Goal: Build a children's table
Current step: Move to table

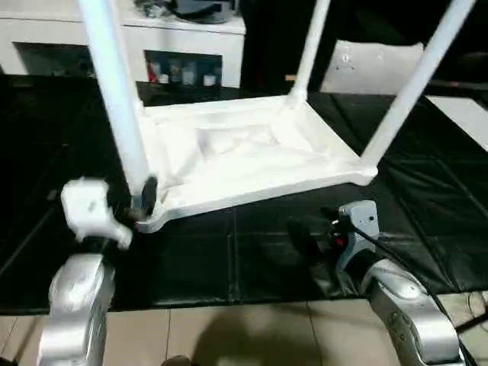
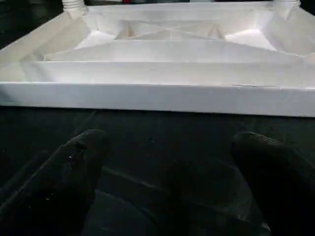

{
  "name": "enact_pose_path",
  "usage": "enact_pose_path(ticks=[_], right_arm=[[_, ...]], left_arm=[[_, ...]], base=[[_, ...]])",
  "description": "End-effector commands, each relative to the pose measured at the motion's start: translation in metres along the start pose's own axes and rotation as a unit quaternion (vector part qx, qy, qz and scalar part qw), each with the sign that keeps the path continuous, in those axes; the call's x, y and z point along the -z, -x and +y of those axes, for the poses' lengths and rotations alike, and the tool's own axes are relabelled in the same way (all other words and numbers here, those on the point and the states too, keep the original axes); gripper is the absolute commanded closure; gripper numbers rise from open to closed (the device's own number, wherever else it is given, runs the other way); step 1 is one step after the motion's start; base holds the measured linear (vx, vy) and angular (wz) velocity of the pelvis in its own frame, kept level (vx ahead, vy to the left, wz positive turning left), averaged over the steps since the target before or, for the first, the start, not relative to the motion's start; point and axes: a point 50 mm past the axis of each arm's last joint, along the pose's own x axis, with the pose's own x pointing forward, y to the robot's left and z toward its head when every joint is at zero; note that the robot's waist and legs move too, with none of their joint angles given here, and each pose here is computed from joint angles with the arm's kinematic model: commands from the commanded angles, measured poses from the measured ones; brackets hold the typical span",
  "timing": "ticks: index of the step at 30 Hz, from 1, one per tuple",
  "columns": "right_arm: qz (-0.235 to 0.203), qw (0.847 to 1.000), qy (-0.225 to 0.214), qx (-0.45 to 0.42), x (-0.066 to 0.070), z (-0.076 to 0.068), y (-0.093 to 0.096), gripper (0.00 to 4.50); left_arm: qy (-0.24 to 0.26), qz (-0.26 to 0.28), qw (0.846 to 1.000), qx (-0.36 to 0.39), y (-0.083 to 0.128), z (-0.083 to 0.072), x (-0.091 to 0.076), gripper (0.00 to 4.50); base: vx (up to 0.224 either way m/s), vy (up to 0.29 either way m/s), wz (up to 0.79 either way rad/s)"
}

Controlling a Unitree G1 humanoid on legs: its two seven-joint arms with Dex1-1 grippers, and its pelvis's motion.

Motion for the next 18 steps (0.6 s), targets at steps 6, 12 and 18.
enact_pose_path(ticks=[6, 12, 18], right_arm=[[0.040, 0.999, 0.008, 0.019, 0.006, -0.009, 0.002, 0.00], [0.089, 0.993, 0.027, 0.070, 0.015, -0.028, -0.002, 0.00], [0.123, 0.984, 0.033, 0.123, 0.026, -0.049, -0.018, 0.00]], left_arm=[[0.033, 0.020, 0.991, 0.130, -0.005, -0.017, 0.004, 0.05], [0.100, 0.048, 0.947, 0.301, 0.006, -0.025, 0.002, 0.05], [0.122, 0.077, 0.878, 0.456, 0.009, -0.047, -0.007, 0.05]], base=[[0.000, 0.000, 0.00], [0.000, 0.000, 0.00], [0.000, 0.000, 0.00]])
